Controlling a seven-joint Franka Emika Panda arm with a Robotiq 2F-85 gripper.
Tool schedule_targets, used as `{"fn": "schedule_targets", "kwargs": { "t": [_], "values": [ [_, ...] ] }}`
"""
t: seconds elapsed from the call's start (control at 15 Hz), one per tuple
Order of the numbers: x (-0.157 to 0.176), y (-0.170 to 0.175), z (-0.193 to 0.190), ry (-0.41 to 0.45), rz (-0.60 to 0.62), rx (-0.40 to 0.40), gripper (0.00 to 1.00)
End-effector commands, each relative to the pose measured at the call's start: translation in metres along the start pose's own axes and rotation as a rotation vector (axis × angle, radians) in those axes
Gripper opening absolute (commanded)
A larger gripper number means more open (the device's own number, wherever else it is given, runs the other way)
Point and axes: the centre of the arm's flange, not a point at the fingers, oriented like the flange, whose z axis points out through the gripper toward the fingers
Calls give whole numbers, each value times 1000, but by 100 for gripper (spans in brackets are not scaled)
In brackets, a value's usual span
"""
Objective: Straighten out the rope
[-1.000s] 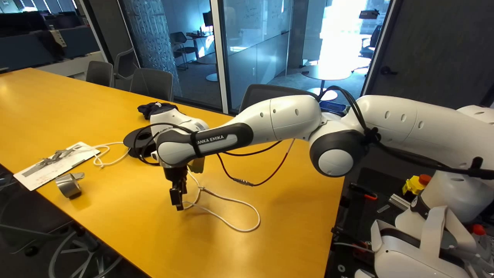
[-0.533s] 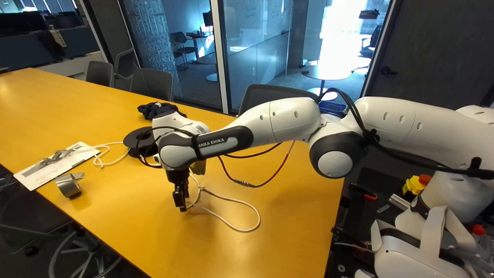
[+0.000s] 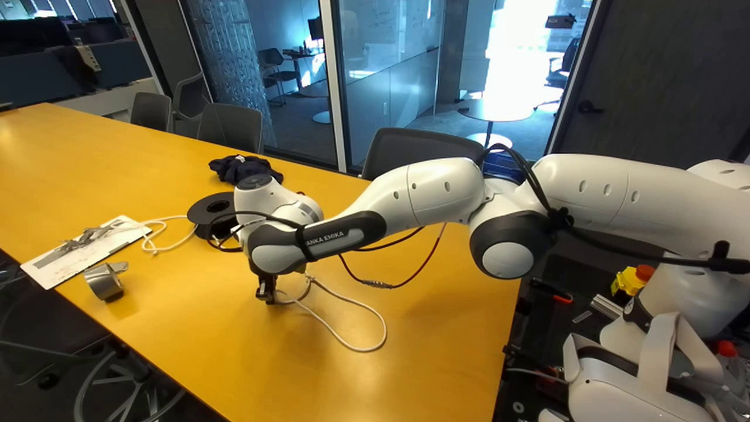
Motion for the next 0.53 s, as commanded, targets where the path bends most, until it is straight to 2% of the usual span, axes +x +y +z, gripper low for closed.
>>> {"fn": "schedule_targets", "kwargs": {
  "t": [0.0,0.07,0.27,0.47],
  "values": [
    [-66,-27,-15,80,27,-174,2],
    [-64,-28,-15,97,32,-213,0],
    [-60,-31,-12,99,35,-280,3],
    [-57,-35,-19,-11,-10,-203,6]
  ]
}}
